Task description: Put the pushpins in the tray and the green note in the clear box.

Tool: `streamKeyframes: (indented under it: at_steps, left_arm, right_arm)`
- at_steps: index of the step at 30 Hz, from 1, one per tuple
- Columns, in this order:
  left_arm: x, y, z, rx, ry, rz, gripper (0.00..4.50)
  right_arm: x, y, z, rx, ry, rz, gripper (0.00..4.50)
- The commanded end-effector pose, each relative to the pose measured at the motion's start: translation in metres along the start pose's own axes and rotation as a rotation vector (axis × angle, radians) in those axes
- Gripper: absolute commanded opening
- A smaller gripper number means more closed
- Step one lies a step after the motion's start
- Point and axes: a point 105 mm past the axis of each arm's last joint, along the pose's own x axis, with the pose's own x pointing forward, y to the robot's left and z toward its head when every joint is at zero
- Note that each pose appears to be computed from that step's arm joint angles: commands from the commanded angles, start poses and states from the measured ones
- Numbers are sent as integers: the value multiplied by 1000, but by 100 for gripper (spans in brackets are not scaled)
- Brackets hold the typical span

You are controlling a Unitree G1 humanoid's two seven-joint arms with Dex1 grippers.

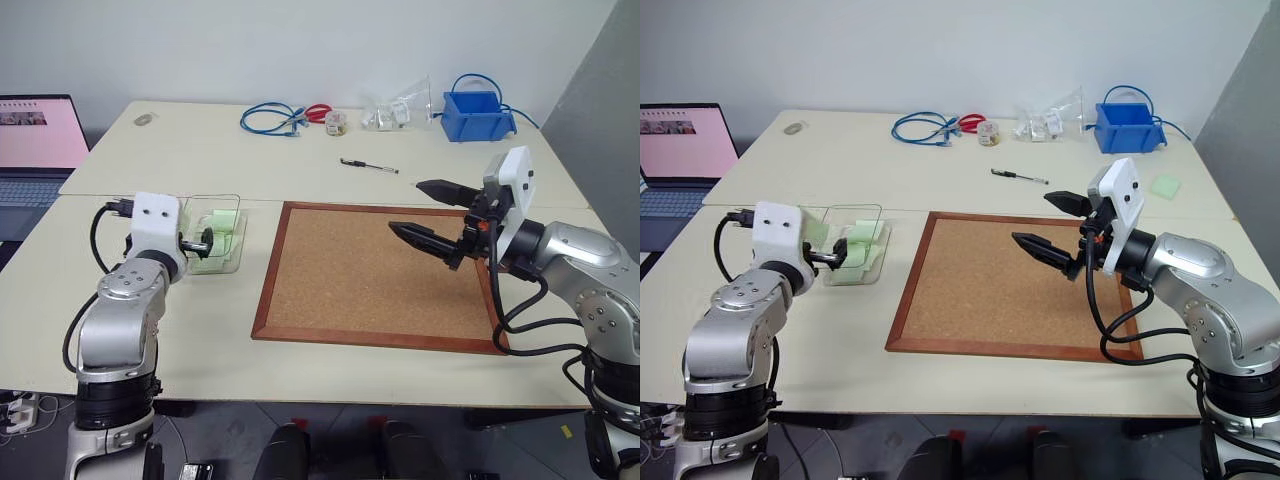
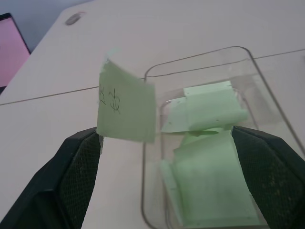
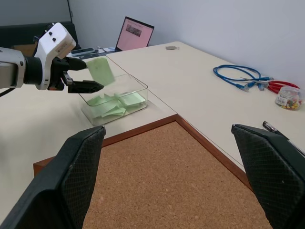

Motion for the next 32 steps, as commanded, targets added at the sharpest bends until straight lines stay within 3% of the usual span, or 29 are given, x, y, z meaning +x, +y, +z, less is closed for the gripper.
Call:
streamKeyframes:
  at_steps: [1, 15, 22, 29, 32]
  left_arm:
    - [-1, 5, 9, 32, -29, 3, 448]
    - [1, 1, 22, 26, -98, -32, 448]
    - [-9, -8, 36, -107, -164, -126, 448]
    - [-36, -39, 53, -128, -209, -391, 448]
    - [-37, -39, 54, -171, -216, -379, 448]
  right_arm:
    - [-2, 3, 11, -38, -40, -2, 450]
    - [-1, 1, 11, -44, -43, -9, 450]
    - [-7, 0, 12, -50, -30, -20, 450]
    - [-24, -7, -6, -58, 46, -238, 450]
    - [-29, -6, -16, -47, 68, -310, 450]
